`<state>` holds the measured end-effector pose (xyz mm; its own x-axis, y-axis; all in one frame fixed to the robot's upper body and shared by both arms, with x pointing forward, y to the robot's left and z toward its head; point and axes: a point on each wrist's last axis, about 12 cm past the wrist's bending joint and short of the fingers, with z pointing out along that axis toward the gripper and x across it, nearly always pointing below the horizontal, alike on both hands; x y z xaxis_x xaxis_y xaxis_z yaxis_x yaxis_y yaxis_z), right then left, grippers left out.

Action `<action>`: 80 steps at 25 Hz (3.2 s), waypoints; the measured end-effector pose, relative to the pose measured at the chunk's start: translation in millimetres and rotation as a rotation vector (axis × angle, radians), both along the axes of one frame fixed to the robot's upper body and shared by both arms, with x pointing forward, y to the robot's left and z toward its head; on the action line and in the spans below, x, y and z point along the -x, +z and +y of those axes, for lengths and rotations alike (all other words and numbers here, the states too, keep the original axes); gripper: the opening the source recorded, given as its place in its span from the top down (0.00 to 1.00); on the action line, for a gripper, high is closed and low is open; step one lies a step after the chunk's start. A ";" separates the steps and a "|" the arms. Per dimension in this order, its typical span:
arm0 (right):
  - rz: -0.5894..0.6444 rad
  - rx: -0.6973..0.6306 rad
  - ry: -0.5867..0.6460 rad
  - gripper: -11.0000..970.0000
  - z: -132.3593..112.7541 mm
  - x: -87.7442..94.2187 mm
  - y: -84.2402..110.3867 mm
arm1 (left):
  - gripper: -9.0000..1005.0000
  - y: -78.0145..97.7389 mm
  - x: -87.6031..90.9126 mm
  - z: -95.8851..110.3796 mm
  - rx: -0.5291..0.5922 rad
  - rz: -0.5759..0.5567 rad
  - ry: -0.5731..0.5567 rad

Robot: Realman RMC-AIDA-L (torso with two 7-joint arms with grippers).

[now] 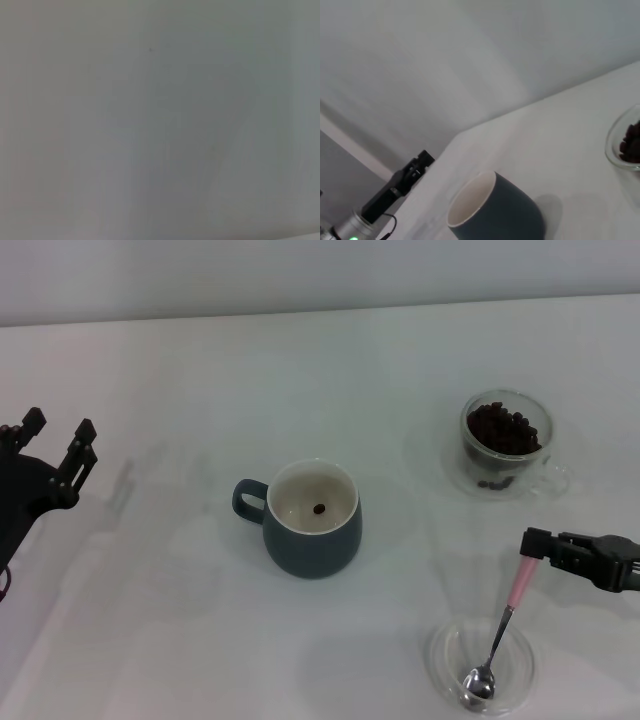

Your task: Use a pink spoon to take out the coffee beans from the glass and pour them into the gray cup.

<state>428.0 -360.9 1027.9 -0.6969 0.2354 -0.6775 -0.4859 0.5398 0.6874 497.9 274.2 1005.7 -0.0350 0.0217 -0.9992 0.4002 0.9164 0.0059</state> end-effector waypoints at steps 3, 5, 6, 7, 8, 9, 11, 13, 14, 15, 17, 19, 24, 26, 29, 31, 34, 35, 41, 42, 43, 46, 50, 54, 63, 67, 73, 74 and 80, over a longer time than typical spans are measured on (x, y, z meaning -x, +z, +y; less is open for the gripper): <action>0.005 0.006 0.002 0.81 1.3 -2.6 -1.0 | 0.41 -0.1 0.0 0.1 -0.001 0.001 0.000; 0.008 0.020 -0.003 0.81 1.3 -5.5 -2.0 | 0.41 -0.2 0.0 0.2 -0.001 0.001 0.000; 0.009 0.025 -0.006 0.81 1.2 -6.6 -2.4 | 0.41 -0.2 0.0 0.2 -0.001 0.001 0.000; 0.011 0.032 -0.010 0.81 1.2 -8.3 -2.9 | 0.41 -0.3 0.0 0.3 -0.002 0.002 0.000; 0.011 0.037 -0.013 0.81 1.7 -10.3 -3.2 | 0.41 -0.3 0.0 0.4 -0.002 0.002 0.000; 0.011 0.039 -0.013 0.81 2.4 -11.8 -3.4 | 0.41 -0.3 0.1 0.7 -0.002 0.002 0.001; 0.009 0.037 -0.012 0.81 4.3 -15.0 -3.1 | 0.41 -0.6 0.6 1.4 -0.003 0.003 0.002; 0.008 0.032 -0.015 0.81 5.1 -17.2 -2.3 | 0.41 -1.1 1.4 2.1 -0.004 0.005 0.004; 0.007 0.030 -0.018 0.81 5.2 -18.0 -2.0 | 0.41 -1.3 1.7 2.6 -0.005 0.006 0.005; 0.006 0.029 -0.021 0.81 5.1 -18.8 -1.7 | 0.41 -1.4 1.8 3.0 -0.005 0.007 0.006; 0.006 0.030 -0.026 0.80 4.5 -19.7 -1.4 | 0.41 -1.5 1.8 3.2 -0.006 0.007 0.006; 0.007 0.032 -0.030 0.78 3.9 -20.1 -1.5 | 0.41 -1.4 1.8 3.3 -0.006 0.007 0.007; 0.014 0.030 -0.036 0.74 3.8 -20.9 -1.6 | 0.41 -0.5 0.6 5.4 -0.004 0.003 0.017; 0.011 0.029 -0.036 0.72 3.6 -21.4 -0.8 | 0.41 -0.1 0.0 5.0 -0.004 0.002 0.015; -0.002 0.024 -0.039 0.72 2.8 -23.8 1.8 | 0.41 0.1 -0.3 4.7 -0.004 0.001 0.015; -0.016 0.020 -0.042 0.72 1.4 -26.4 4.8 | 0.41 0.1 -0.3 5.0 -0.003 0.001 0.017; -0.059 0.022 -0.058 0.72 -4.4 -31.6 12.0 | 0.41 0.2 0.0 8.2 0.002 0.000 0.037; -0.077 0.026 -0.066 0.72 -6.8 -33.3 14.5 | 0.41 0.3 0.0 9.0 0.004 -0.001 0.042; -0.205 0.088 -0.161 0.72 -20.1 -42.7 22.7 | 0.41 1.1 -0.5 12.9 0.011 -0.005 0.069; -0.228 0.107 -0.186 0.72 -22.2 -45.1 22.8 | 0.40 1.6 -1.0 14.3 0.015 -0.008 0.079; -0.248 0.124 -0.209 0.72 -24.0 -47.3 22.7 | 0.40 2.2 -1.6 15.8 0.018 -0.010 0.090; -0.316 0.189 -0.300 0.72 -29.4 -52.7 20.3 | 0.40 3.9 -2.8 19.6 0.037 -0.020 0.127; -0.397 0.238 -0.356 0.72 -29.1 -54.2 19.3 | 0.40 5.0 -3.7 20.7 0.051 -0.027 0.148; -0.452 0.240 -0.430 0.72 -32.2 -52.6 20.0 | 0.40 6.6 -4.4 20.2 0.059 -0.036 0.145; -0.332 0.074 -0.774 0.72 -48.8 -43.1 5.1 | 0.39 7.4 -4.9 19.1 0.066 -0.040 0.143; -0.305 0.082 -0.807 0.72 -52.4 -39.3 0.8 | 0.40 7.4 -4.9 19.2 0.068 -0.039 0.143; -0.262 0.086 -0.890 0.72 -57.4 -34.5 -7.1 | 0.40 8.1 -4.3 24.4 0.100 -0.046 0.198; -0.252 0.083 -0.915 0.72 -59.3 -32.2 -8.9 | 0.40 8.0 -3.6 24.8 0.104 -0.047 0.202; -0.247 0.086 -1.022 0.72 -67.2 -19.7 -15.0 | 0.40 6.4 0.8 27.3 0.109 -0.044 0.213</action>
<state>447.8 -428.1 1012.9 -0.0348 0.5772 -0.8159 0.1070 0.8138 0.5712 497.1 301.5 1012.1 0.0164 -0.0894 -0.9959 0.1995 0.9763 -0.0844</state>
